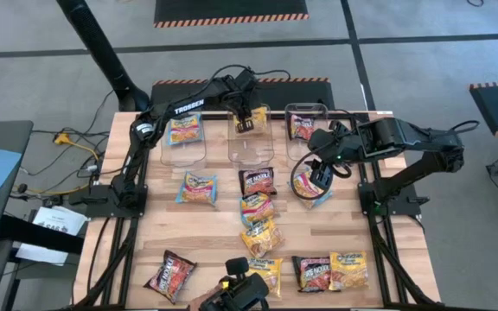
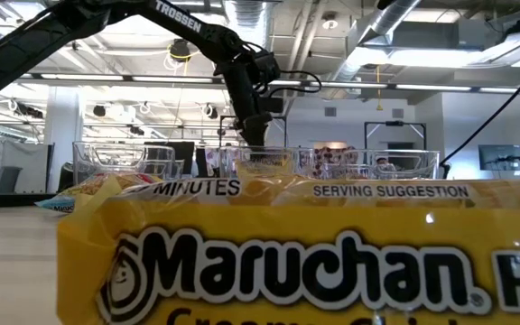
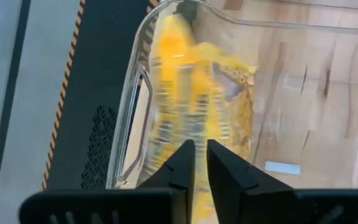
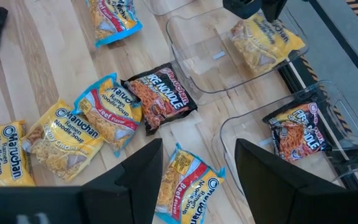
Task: Sort Maruchan noodles
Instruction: Put the yellow noodle pack into the middle transparent bin, then put the black noodle pack into the right transparent bin
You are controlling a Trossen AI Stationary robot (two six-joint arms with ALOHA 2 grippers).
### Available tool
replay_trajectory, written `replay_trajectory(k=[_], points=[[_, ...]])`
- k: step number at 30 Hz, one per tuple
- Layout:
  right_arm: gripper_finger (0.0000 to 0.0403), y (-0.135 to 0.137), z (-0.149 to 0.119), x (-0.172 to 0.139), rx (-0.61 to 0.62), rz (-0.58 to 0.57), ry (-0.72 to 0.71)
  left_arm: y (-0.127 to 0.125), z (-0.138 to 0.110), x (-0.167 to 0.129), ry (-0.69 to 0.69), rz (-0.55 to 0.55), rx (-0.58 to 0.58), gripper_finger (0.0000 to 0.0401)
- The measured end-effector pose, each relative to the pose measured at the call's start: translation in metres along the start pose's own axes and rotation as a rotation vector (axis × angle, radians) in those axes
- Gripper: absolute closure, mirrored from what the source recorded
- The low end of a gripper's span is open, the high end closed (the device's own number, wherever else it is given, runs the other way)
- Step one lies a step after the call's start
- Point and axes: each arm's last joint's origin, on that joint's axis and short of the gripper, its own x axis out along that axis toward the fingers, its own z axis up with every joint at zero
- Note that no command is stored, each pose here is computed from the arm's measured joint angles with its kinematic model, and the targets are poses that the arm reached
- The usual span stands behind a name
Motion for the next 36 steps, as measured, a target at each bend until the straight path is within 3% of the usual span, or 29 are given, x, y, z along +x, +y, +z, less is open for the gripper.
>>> replay_trajectory(k=[8, 13, 21, 29, 36], points=[[0.0177, 0.0, 0.0, 0.0, -0.001, 0.0, 0.0, 0.001, -0.001, 0.0, 0.034, 0.057, -0.079, 0.033], [0.0177, 0.0, 0.0, 0.0, -0.001, 0.0, 0.0, 0.004, 0.004, -0.02, 0.051, 0.004, -0.084, 0.0329], [0.0177, 0.0, 0.0, 0.0, -0.002, 0.003, 0.003, 0.002, 0.015, -0.082, 0.089, -0.135, -0.106, 0.0328], [0.0177, 0.004, -0.004, -0.001, 0.033, 0.112, 0.072, -0.017, 0.012, -0.146, 0.006, -0.234, -0.122, 0.0328], [0.0177, 0.018, -0.016, 0.005, 0.022, 0.129, 0.129, -0.029, 0.006, -0.207, -0.099, -0.246, -0.128, 0.0328]])
